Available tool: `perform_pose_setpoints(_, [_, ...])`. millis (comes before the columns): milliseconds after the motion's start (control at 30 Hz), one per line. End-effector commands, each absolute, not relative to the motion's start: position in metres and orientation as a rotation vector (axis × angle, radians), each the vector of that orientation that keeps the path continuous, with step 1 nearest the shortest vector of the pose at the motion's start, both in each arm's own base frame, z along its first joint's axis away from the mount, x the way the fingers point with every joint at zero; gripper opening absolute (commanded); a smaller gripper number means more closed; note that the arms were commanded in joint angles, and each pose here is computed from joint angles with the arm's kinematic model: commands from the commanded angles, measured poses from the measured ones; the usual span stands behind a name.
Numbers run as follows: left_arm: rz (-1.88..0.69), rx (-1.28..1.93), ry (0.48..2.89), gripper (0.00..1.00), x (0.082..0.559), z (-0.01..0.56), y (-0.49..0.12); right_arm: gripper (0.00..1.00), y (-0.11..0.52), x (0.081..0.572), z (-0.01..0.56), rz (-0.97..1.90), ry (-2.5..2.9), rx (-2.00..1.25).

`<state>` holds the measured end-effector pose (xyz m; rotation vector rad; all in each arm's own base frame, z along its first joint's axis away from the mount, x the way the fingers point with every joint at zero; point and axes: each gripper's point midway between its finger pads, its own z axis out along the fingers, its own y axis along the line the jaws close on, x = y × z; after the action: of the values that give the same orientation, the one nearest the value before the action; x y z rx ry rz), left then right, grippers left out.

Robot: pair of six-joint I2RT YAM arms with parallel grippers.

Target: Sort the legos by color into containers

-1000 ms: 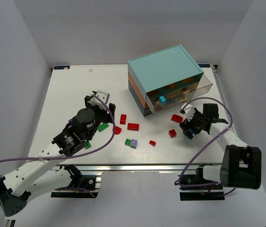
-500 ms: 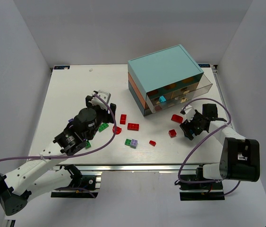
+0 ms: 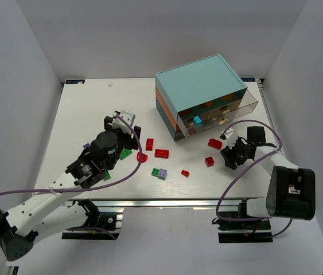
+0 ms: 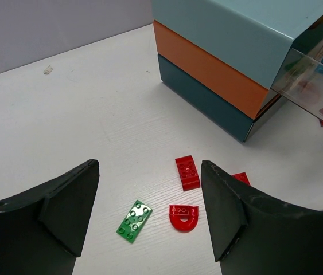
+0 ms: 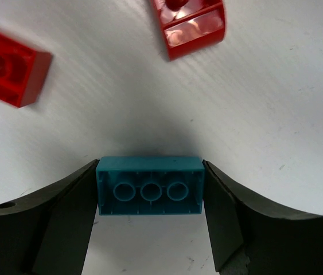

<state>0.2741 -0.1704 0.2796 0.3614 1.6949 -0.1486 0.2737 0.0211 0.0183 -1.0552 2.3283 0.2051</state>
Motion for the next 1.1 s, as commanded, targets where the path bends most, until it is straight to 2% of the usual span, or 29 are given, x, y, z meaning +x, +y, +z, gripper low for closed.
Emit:
perform_pose_setpoints(0, [-0.136, 0.352, 1.679, 0.81, 0.275, 0.282, -0.167, 0.44, 0.027, 0.266, 0.034, 0.245, 2.280, -1.103])
perform_pose_setpoints(67, [-0.125, 0.354, 1.685, 0.81, 0.276, 0.280, -0.167, 0.35, 0.031, 0.255, 0.041, 0.275, 2.272, -1.126])
perform_pose_setpoints(233, [-0.104, 0.346, 1.682, 0.82, 0.277, 0.280, -0.163, 0.27, 0.047, 0.245, 0.093, 0.320, 2.141, -1.173])
perform_pose_setpoints(667, [-0.131, 0.349, 1.669, 0.82, 0.274, 0.284, -0.164, 0.23, 0.100, 0.200, 0.226, 0.551, 1.825, -1.179])
perform_pose_setpoints(900, [-0.103, 0.349, 1.684, 0.82, 0.276, 0.278, -0.162, 0.23, 0.119, 0.216, 0.293, 0.620, 1.654, -1.117])
perform_pose_setpoints(1067, [-0.088, 0.356, 1.690, 0.82, 0.278, 0.274, -0.162, 0.23, 0.130, 0.252, 0.332, 0.651, 1.543, -1.056])
